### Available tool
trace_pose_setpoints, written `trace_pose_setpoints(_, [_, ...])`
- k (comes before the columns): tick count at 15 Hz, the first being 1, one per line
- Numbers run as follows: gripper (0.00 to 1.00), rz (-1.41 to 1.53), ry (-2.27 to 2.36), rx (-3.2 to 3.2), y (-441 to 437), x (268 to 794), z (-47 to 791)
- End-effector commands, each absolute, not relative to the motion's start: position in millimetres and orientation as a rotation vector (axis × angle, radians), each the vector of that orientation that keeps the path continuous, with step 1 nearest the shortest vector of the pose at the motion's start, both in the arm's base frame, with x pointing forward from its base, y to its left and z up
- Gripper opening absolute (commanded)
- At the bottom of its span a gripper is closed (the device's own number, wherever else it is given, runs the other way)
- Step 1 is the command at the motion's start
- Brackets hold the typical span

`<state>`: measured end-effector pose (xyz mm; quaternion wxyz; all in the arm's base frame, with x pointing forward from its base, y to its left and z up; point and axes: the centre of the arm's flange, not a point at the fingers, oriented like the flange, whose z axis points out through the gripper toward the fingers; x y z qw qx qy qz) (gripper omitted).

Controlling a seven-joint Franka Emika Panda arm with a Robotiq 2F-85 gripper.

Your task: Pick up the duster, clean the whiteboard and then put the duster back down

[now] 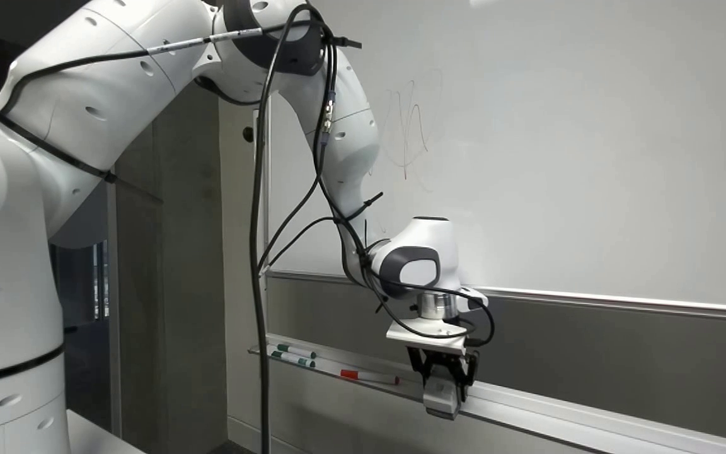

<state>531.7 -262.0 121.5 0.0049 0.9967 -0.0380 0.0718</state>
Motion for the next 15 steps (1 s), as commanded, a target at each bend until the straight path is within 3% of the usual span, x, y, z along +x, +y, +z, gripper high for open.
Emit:
trace_pose_setpoints(1, [0.38, 0.230, -0.144, 3.124, -264, 514, 148])
trace_pose_setpoints(15, [0.38, 0.145, -0.027, 3.103, -224, 430, 193])
